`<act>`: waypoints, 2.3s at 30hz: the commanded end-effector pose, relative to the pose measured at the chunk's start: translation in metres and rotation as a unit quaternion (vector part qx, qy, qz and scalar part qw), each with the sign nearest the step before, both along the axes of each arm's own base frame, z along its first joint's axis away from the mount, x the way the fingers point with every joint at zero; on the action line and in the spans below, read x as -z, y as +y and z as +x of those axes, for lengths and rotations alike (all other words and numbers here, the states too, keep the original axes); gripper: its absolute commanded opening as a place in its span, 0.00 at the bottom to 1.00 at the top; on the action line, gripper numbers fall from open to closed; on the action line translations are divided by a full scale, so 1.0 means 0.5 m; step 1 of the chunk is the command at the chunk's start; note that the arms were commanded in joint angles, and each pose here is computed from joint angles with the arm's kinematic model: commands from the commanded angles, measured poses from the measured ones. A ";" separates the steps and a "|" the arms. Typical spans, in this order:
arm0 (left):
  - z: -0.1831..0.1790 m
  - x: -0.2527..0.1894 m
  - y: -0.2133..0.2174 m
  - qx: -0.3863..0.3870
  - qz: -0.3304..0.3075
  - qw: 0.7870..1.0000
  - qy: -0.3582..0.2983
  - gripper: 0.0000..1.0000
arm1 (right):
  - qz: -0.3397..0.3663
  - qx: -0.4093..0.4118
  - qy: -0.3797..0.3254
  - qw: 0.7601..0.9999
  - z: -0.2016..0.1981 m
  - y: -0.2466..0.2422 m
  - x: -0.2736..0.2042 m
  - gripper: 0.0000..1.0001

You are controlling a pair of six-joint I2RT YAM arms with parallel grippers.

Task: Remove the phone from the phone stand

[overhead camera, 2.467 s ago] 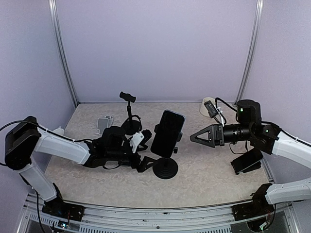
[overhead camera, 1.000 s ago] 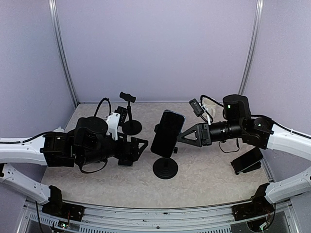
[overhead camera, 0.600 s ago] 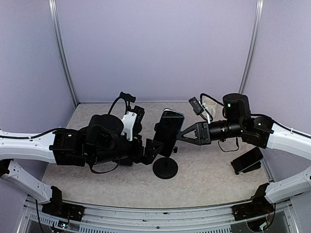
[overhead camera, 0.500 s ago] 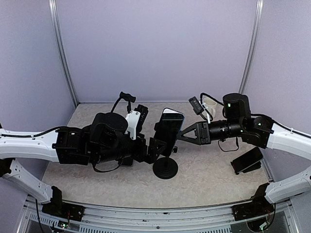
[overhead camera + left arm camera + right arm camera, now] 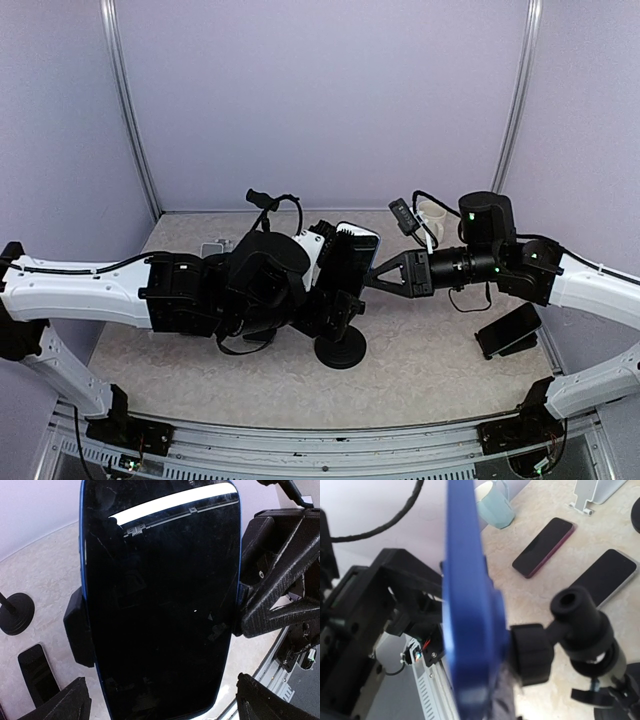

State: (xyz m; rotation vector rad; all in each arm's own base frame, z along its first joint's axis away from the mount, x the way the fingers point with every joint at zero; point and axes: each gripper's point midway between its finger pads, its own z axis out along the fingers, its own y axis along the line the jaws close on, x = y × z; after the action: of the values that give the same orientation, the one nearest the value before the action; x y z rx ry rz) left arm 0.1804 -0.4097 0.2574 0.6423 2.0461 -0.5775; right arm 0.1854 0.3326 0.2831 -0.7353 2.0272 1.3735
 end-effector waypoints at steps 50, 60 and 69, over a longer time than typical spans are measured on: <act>0.017 -0.102 0.009 0.080 -0.141 0.986 -0.027 0.37 | -0.021 0.015 -0.009 1.000 0.006 0.003 0.009 0.00; -0.092 -0.131 -0.075 0.199 -0.160 0.966 -0.044 0.36 | -0.010 0.040 -0.020 0.999 0.036 0.015 -0.009 0.00; -0.151 -0.184 -0.060 0.258 -0.208 0.942 -0.057 0.38 | 0.000 0.073 -0.030 0.997 0.066 0.019 -0.020 0.00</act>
State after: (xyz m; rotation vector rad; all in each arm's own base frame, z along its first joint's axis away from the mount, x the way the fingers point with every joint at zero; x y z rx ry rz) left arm 0.1194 -0.4445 0.2963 0.9450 1.7571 -1.0691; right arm 0.1986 0.3411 0.2878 -0.6799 2.0119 1.3165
